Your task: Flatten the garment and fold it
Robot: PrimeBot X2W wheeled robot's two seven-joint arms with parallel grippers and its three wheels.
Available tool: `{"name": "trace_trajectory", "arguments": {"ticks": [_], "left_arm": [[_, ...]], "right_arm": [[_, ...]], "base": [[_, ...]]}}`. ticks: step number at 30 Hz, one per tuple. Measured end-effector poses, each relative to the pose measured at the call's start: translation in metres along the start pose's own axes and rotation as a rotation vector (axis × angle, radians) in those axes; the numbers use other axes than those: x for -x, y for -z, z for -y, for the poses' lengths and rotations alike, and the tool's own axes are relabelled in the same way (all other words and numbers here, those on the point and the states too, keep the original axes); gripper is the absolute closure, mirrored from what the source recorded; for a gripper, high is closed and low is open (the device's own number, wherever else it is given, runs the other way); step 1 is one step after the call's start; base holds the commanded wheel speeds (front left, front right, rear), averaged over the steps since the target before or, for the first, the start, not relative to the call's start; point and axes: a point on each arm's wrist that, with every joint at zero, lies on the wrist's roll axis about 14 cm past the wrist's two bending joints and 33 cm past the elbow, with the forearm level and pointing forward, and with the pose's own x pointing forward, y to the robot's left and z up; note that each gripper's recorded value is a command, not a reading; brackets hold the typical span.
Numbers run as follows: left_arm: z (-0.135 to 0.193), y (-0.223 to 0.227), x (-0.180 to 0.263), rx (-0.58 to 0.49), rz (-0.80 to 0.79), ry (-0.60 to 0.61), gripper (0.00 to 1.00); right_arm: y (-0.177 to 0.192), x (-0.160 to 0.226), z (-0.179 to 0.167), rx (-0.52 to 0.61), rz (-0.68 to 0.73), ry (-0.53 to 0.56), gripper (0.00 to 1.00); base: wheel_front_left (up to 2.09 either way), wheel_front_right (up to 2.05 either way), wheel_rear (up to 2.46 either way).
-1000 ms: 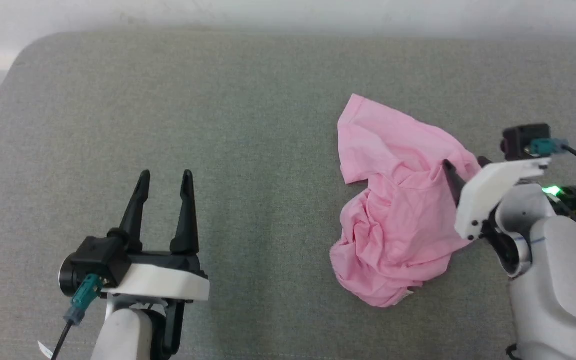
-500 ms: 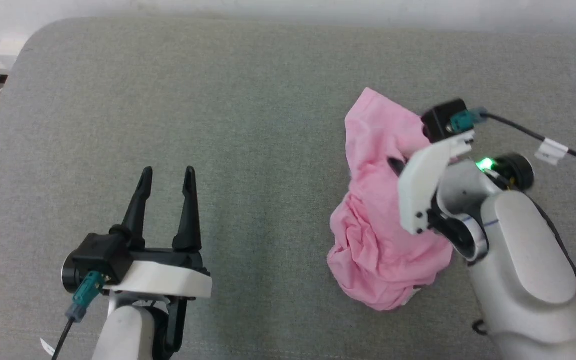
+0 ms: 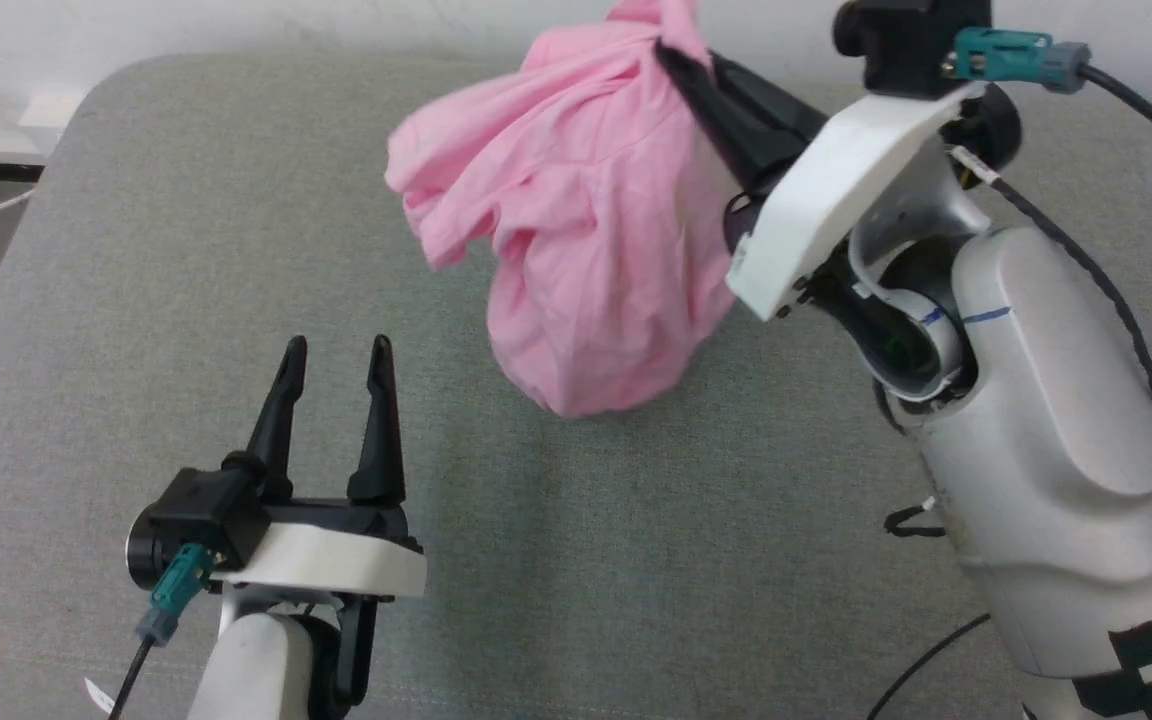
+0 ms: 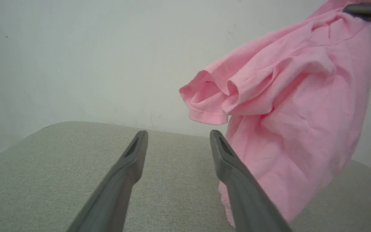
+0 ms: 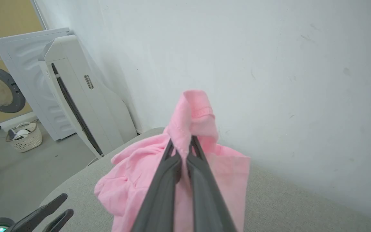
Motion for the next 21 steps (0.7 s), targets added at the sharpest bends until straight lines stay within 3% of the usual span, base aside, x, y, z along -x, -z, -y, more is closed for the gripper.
{"name": "trace_trajectory", "arguments": {"ticks": [3,6,10,13,14,15,21], "left_arm": [[0.0,-0.002,0.002,0.0,0.004,0.001,0.0],[0.002,0.0,0.003,0.002,-0.002,0.004,0.0],[0.006,0.004,0.003,0.006,-0.013,0.015,0.0],[0.009,0.007,0.002,0.008,-0.019,0.025,0.0],[0.011,0.007,0.002,0.008,-0.021,0.03,0.0],[0.012,0.008,0.001,0.007,-0.022,0.035,0.0],[0.021,0.009,0.0,0.01,-0.024,0.061,0.0]], "right_arm": [[0.005,0.004,0.02,0.006,-0.007,0.07,1.0],[0.039,0.025,0.063,0.015,-0.096,0.223,1.0],[0.112,0.084,0.124,0.02,-0.305,0.46,1.0],[0.154,0.135,0.151,0.031,-0.447,0.596,0.98],[0.162,0.148,0.156,0.028,-0.471,0.626,0.6],[0.168,0.16,0.16,0.023,-0.486,0.651,0.0],[0.158,0.204,0.172,0.055,-0.426,0.757,0.0]], "base": [[0.0,0.0,0.0],[0.0,0.0,0.0],[0.0,0.0,0.0],[0.0,0.0,0.0],[0.0,0.0,0.0],[0.0,0.0,0.0],[0.0,0.0,0.0]]}}
